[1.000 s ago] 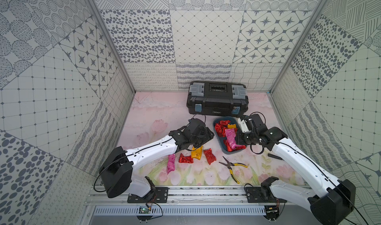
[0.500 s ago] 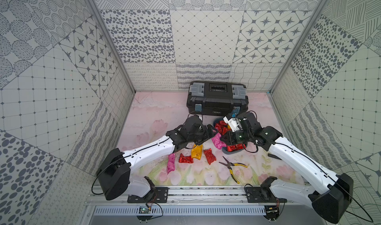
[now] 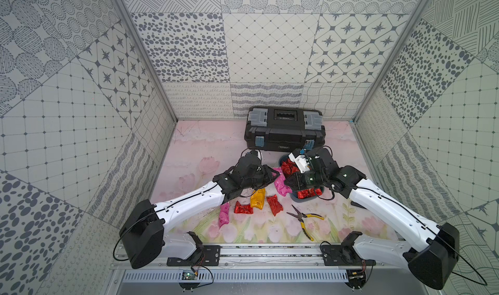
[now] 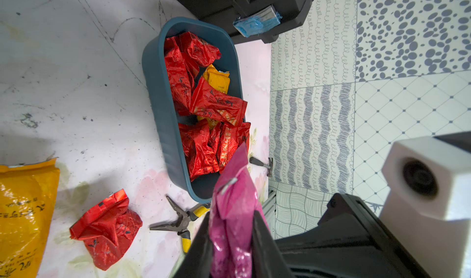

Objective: Take the tea bags out of the storage box
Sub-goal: Pick up the tea bag from the storage box, then place the tea bag at the center of the board.

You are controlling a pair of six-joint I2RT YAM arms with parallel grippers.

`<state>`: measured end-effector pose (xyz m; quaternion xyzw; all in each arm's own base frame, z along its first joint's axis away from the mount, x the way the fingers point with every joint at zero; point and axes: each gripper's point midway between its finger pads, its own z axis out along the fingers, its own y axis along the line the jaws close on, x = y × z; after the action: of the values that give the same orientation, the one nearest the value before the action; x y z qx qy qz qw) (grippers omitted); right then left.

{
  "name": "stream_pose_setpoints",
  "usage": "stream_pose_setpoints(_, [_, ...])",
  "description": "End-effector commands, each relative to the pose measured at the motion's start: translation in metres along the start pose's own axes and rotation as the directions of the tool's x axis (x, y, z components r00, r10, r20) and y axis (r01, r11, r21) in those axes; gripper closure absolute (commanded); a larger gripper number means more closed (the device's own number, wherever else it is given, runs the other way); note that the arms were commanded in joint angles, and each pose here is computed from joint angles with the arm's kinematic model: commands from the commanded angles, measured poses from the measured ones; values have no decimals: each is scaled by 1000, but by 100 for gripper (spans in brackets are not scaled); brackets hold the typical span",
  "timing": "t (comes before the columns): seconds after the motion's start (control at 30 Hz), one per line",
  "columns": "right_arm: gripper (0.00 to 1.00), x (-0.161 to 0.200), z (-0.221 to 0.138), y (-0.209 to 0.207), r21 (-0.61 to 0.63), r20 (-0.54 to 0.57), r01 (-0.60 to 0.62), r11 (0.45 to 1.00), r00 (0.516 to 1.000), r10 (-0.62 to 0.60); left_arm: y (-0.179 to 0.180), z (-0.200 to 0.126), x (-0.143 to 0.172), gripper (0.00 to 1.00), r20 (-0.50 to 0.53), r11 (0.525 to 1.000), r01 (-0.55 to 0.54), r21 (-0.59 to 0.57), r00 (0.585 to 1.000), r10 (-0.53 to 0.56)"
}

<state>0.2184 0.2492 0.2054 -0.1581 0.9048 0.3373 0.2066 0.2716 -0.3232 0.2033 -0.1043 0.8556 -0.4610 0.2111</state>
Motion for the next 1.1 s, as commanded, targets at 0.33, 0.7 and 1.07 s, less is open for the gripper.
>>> stream_pose_setpoints(0.33, [49, -30, -19, -21, 101, 176, -9, 995, 984, -9, 31, -33, -38, 100, 8, 983, -133, -125, 991, 135])
stream_pose_setpoints(0.7, [49, -19, -38, -73, 210, 227, -155, 965, 968, 106, 132, -58, -70, 100, -220, 876, -304, -374, 947, 235])
stream_pose_setpoints(1.07, [49, -17, -40, -74, 212, 214, -157, 965, 970, 111, 197, -26, -77, 99, -342, 765, -406, -500, 904, 257])
